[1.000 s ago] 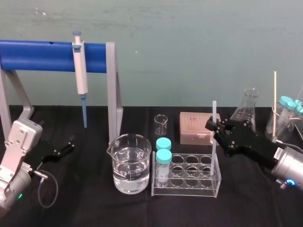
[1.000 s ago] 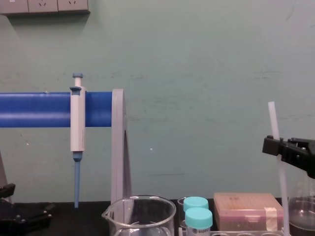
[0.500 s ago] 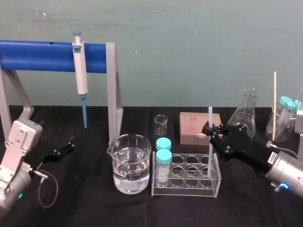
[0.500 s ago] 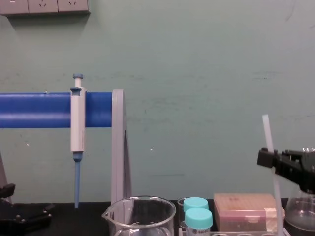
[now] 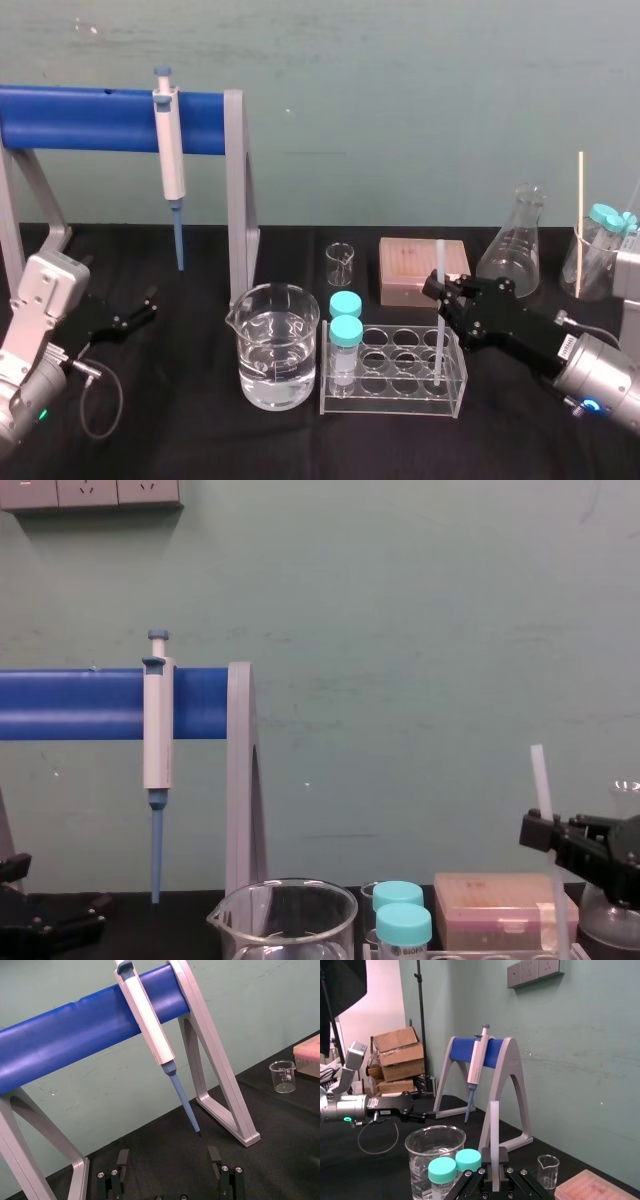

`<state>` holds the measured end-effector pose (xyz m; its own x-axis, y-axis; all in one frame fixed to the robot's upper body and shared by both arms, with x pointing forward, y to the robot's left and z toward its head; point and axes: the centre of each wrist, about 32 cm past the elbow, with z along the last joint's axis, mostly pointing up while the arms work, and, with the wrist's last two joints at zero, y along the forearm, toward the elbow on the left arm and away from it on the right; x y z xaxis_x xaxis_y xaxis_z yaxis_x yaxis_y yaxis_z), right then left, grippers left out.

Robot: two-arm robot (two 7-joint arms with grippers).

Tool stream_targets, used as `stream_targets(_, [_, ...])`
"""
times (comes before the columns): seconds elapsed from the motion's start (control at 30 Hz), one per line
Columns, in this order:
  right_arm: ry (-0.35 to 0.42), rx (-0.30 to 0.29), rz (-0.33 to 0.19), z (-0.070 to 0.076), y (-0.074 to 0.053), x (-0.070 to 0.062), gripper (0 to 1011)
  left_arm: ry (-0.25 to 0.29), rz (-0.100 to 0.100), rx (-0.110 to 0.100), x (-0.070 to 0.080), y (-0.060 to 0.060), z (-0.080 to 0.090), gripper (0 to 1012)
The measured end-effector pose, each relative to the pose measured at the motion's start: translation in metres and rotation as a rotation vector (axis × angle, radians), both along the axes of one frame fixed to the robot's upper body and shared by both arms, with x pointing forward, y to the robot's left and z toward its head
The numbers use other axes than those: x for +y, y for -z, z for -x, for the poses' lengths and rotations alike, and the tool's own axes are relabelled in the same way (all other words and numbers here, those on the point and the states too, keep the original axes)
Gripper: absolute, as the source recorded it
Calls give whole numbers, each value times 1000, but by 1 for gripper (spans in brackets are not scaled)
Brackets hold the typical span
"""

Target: Pick up the stirring rod with one hand, then place it down.

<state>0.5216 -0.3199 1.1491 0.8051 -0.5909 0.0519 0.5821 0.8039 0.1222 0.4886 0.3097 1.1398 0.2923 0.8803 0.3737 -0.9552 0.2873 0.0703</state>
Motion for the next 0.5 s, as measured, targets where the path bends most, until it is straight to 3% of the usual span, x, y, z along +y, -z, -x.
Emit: stream_targets(0.5, [10,39,30,-1,9,2,72,0,0,0,0,0,0,1000])
